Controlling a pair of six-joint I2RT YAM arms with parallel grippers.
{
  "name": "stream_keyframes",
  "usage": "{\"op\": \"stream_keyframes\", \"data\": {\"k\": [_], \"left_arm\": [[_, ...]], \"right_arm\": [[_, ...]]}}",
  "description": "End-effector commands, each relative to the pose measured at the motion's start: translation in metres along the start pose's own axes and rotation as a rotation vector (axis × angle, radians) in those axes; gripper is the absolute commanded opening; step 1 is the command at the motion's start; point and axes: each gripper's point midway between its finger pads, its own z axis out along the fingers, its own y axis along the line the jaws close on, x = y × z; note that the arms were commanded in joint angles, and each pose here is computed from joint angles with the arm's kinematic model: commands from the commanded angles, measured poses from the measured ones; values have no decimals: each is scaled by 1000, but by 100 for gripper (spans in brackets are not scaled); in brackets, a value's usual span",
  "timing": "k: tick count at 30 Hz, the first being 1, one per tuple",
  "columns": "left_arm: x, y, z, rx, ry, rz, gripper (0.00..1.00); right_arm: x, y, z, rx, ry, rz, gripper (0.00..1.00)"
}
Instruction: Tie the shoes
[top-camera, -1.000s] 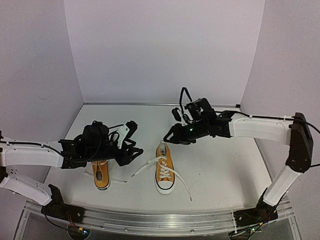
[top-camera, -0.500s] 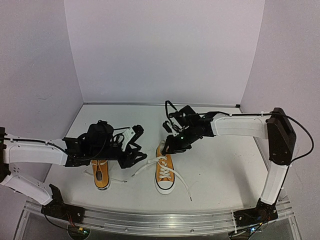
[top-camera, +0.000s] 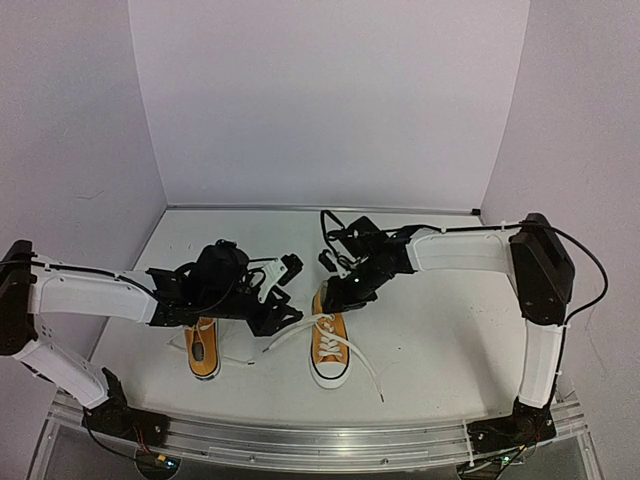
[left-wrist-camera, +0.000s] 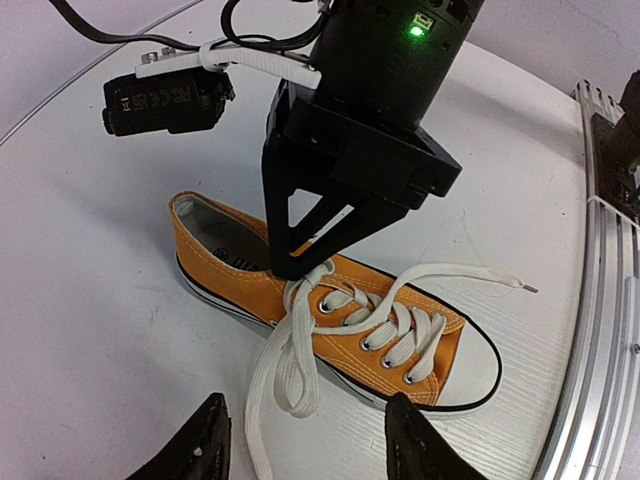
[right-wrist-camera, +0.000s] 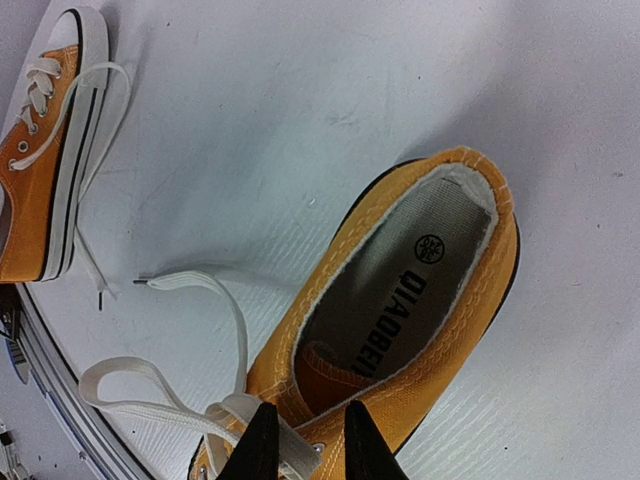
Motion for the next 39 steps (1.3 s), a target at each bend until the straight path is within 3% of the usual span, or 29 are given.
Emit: {"op": "stream_keyframes", "data": {"k": [1, 20, 23, 30, 39], "left_arm": [[-17, 8, 7, -35, -23, -11, 52], [6, 13, 48, -12, 46, -96, 52], [13, 12, 52, 7, 47, -109, 47], [24, 10, 59, 29, 62, -119, 20], [33, 5, 65, 63, 88, -108, 10]], "right_arm": [[0, 5, 1, -9, 18, -30, 20], [5, 16, -16, -51, 13, -39, 22], [5, 18, -21, -55, 6, -41, 19], [11, 21, -28, -73, 9, -43, 14], [18, 23, -31, -91, 27, -51, 13]]}}
